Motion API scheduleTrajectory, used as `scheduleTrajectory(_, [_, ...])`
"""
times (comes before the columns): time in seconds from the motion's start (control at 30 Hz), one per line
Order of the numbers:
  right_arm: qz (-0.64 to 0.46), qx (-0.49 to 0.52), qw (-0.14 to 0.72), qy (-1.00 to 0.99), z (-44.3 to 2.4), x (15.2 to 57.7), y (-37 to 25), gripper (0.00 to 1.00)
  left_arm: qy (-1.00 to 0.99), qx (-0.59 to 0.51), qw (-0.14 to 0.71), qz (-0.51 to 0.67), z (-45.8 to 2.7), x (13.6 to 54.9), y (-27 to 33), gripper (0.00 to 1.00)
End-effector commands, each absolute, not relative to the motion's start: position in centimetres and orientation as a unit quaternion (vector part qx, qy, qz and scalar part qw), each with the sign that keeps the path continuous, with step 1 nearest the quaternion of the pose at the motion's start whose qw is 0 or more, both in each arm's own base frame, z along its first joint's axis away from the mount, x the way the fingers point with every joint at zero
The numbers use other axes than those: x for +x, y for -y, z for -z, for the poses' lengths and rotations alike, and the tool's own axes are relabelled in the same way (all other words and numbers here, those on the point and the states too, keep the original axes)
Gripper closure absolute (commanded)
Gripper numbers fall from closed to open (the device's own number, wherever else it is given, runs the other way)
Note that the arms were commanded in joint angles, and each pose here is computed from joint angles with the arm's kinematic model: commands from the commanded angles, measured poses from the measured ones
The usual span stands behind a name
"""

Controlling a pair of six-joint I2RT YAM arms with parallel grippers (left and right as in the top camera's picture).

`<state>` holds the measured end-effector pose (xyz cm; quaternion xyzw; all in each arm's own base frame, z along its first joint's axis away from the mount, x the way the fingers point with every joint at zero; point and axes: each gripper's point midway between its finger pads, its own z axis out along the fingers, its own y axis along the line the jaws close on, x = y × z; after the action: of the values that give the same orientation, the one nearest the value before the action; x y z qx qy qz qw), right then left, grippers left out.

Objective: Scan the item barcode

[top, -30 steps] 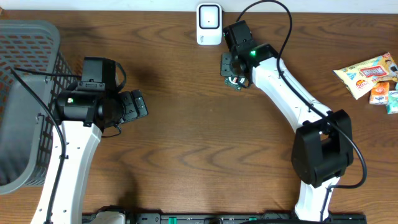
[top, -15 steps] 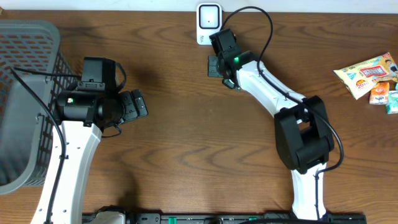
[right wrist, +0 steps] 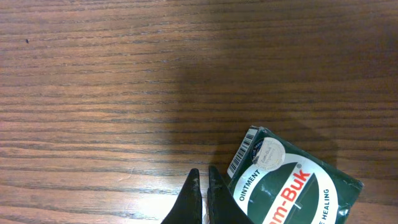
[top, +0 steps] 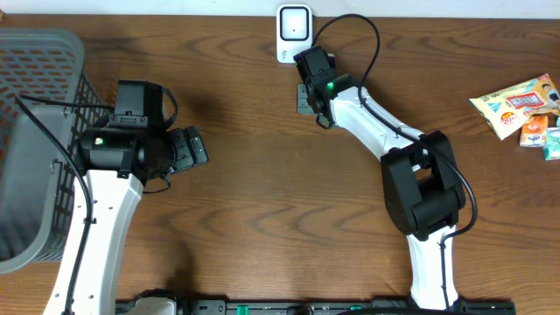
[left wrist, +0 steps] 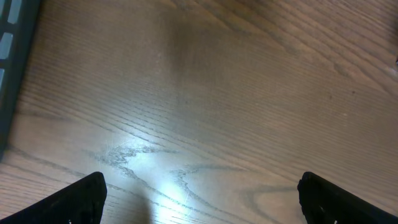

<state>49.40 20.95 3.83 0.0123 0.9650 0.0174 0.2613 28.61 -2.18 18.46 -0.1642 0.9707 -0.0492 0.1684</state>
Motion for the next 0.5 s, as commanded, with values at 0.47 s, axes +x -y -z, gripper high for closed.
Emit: scheduleTrajectory(0.47, [0.023, 0.009, 0.224, -0.974, -0.7, 47.2, -18.7, 0.99, -0.971, -0.166, 0.167, 0.047, -18.4, 28.5, 2.0, 0.03])
